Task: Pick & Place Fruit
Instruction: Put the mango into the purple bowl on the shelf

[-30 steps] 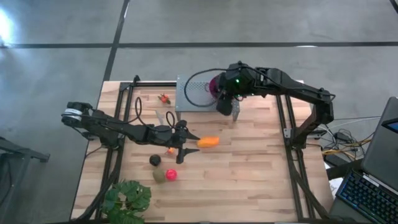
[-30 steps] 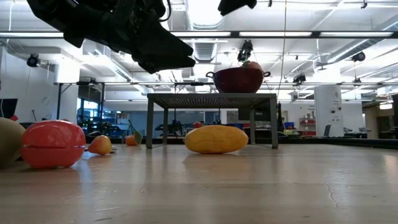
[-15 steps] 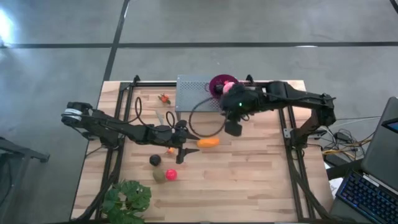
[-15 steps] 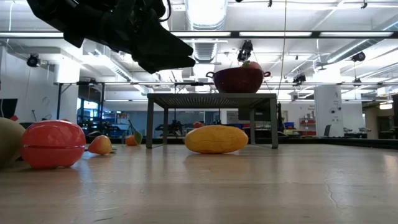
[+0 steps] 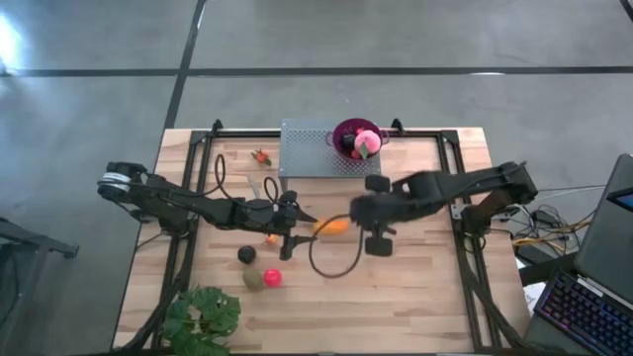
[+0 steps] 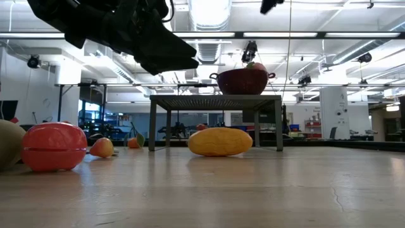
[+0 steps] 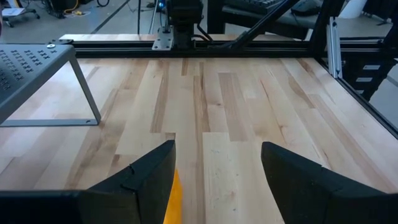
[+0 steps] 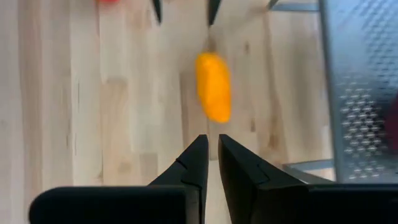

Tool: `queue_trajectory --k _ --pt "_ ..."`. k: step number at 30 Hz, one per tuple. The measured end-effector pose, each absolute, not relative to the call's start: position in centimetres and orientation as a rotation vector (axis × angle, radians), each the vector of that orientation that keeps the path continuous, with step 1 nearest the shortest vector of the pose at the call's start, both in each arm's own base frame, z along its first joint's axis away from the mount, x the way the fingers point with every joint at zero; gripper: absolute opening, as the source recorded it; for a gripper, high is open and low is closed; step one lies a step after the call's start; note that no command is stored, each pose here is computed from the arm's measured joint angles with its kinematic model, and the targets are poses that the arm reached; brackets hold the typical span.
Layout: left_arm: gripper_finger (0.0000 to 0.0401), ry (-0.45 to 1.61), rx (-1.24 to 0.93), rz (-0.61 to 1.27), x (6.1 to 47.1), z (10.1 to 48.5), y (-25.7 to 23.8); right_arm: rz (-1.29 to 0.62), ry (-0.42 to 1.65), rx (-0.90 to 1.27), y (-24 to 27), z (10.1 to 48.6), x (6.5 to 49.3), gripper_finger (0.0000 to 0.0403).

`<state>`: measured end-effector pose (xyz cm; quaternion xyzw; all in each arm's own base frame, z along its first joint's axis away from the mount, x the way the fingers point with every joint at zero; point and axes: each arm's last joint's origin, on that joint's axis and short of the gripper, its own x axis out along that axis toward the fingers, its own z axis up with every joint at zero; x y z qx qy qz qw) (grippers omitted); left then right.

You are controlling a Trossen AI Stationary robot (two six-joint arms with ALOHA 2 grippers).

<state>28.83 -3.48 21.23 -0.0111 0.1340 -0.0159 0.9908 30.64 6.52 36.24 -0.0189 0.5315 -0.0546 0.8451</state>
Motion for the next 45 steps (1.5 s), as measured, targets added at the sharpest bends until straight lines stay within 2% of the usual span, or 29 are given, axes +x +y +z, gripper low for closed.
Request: queue_trajectory --k 11,21,32,45 --pt "0.0243 0.285 -0.021 -0.032 28.8 21.1 -3.5 -0.087 1.114 -0.073 7.4 28.4 32.0 0.0062" --pt "0.0243 0.286 -0.020 -0.031 28.8 21.1 -3.5 -0.105 1.026 -0.055 5.8 23.0 32.6 0.0143" --pt "0.0243 0.286 -0.020 -0.031 28.8 21.1 -3.5 -0.151 0.936 -0.034 3.2 19.9 32.7 0.0224" --pt "0.0243 0.286 -0.020 -0.031 28.8 21.1 -3.5 -0.158 0.837 -0.026 2.4 17.6 32.3 0.0280"
